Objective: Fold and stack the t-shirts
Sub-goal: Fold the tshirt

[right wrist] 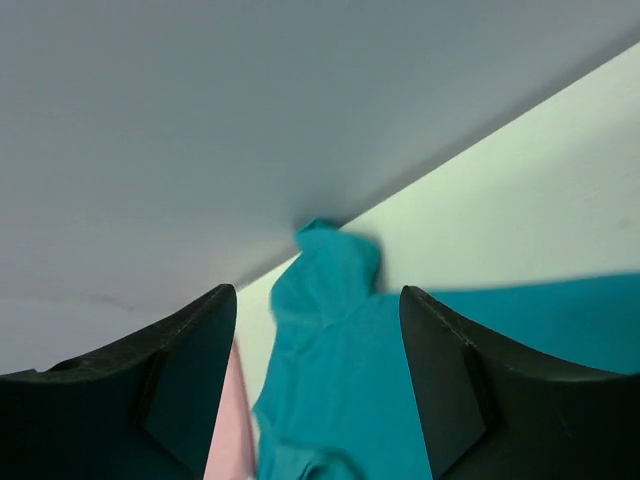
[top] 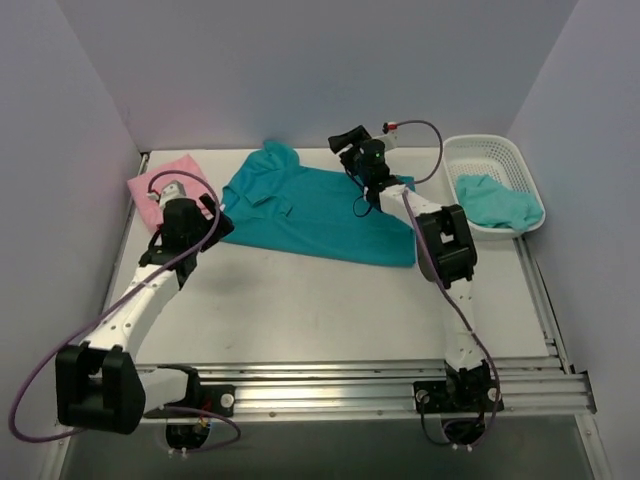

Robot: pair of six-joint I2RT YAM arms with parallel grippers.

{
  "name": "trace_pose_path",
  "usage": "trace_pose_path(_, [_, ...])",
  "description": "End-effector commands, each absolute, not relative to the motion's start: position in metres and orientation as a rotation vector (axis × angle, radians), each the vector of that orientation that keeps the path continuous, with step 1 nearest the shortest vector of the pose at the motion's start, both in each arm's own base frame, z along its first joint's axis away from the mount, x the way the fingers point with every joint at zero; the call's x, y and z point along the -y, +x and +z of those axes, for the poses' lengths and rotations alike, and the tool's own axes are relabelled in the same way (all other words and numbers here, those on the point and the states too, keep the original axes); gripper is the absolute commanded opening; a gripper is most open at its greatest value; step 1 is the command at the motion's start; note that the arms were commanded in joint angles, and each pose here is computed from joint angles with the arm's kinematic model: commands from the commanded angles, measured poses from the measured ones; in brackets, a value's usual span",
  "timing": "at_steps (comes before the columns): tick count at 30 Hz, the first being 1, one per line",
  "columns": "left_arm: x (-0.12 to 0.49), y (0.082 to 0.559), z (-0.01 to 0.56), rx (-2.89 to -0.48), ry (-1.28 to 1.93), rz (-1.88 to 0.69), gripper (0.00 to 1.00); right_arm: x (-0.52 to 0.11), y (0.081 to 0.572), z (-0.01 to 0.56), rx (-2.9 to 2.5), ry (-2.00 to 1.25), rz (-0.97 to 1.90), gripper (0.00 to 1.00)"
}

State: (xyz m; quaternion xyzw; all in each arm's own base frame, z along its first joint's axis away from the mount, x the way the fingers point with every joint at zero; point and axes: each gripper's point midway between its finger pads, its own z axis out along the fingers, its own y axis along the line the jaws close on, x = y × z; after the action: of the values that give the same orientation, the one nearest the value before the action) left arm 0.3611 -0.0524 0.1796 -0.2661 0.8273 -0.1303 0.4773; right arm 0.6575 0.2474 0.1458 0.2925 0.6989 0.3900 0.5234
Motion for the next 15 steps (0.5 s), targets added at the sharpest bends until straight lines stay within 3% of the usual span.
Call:
trace_pose_path(1, [0.067, 0.400, 0.181, -1.964, -0.627, -0.357, 0.94, -0.309, 0.576, 0.268, -1.569, 0.440, 1.024, 0.62])
trace_pose_path(2, [0.070, 0.412, 0.184, -1.936, -0.621, -0.368, 0.94, -0.306, 0.558, 0.293, -1.536, 0.413, 1.033, 0.62])
trace_pose_path(5, [0.089, 0.453, 0.177, -1.939, -0.593, -0.441, 0.94, -0.293, 0.526, 0.253, -1.616, 0.460, 0.955, 0.62])
trace_pose_path(15, [0.121, 0.545, 0.145, -1.922, -0.653, -0.554, 0.95, -0.253, 0.444, 0.226, -1.716, 0.464, 0.831, 0.61])
